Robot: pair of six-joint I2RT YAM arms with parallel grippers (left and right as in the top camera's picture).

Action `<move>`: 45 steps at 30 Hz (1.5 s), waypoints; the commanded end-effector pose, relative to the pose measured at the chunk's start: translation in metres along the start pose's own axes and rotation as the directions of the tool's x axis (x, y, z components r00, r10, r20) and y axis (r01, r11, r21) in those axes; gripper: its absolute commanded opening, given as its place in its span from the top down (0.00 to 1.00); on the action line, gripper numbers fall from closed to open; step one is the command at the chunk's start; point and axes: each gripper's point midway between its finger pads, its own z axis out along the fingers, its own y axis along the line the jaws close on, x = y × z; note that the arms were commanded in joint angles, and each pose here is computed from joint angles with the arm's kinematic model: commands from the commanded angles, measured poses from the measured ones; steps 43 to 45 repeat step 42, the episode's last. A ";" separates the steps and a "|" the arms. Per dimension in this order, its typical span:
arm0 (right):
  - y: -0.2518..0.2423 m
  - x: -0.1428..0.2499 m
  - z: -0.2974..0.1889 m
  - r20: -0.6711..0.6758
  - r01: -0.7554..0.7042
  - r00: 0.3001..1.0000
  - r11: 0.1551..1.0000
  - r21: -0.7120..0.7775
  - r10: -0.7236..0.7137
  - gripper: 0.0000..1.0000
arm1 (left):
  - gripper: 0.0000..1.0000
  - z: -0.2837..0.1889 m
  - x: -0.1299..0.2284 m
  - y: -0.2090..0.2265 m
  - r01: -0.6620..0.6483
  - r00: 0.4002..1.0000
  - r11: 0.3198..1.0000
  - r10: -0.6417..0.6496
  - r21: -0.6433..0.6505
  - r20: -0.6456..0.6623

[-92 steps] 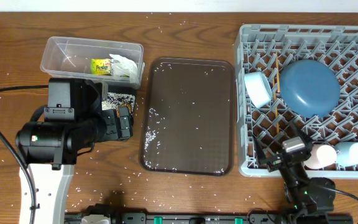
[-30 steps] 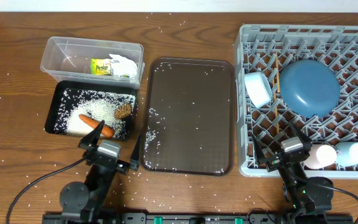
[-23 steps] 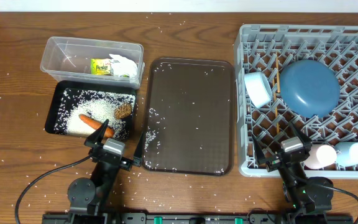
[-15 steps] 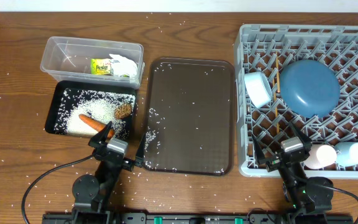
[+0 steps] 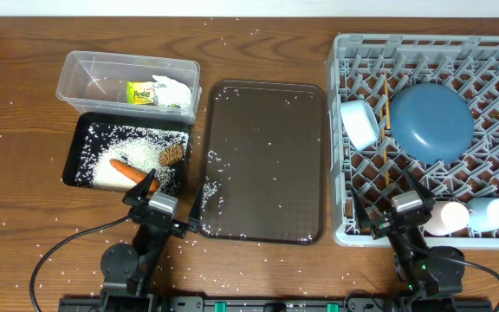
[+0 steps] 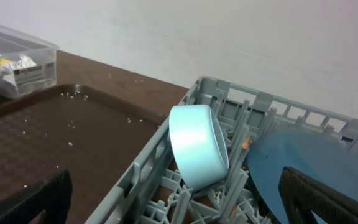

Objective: Sort waste into correct bins and load items into the dishwasher rack

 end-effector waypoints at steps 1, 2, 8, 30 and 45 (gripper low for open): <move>-0.005 0.002 0.000 -0.004 0.005 1.000 1.000 0.021 -0.005 0.01 | 0.02 0.000 0.005 -0.001 -0.002 1.000 1.000 0.002 0.000 -0.018; -0.005 0.002 0.000 -0.004 0.005 1.000 1.000 0.021 -0.005 0.01 | 0.02 0.000 0.008 -0.001 0.001 1.000 1.000 -0.001 0.001 -0.030; -0.005 0.002 0.000 -0.004 0.005 1.000 1.000 0.021 -0.005 0.01 | 0.02 -0.001 0.019 -0.002 0.013 0.997 1.000 -0.012 0.006 -0.073; -0.005 0.002 0.000 -0.004 0.005 1.000 1.000 0.021 -0.005 0.01 | 0.02 0.000 0.020 -0.002 0.014 0.997 1.000 -0.014 0.006 -0.077; -0.005 0.002 0.000 -0.004 0.005 1.000 1.000 0.021 -0.005 0.01 | 0.02 0.000 0.020 -0.002 0.014 0.997 1.000 -0.013 0.006 -0.077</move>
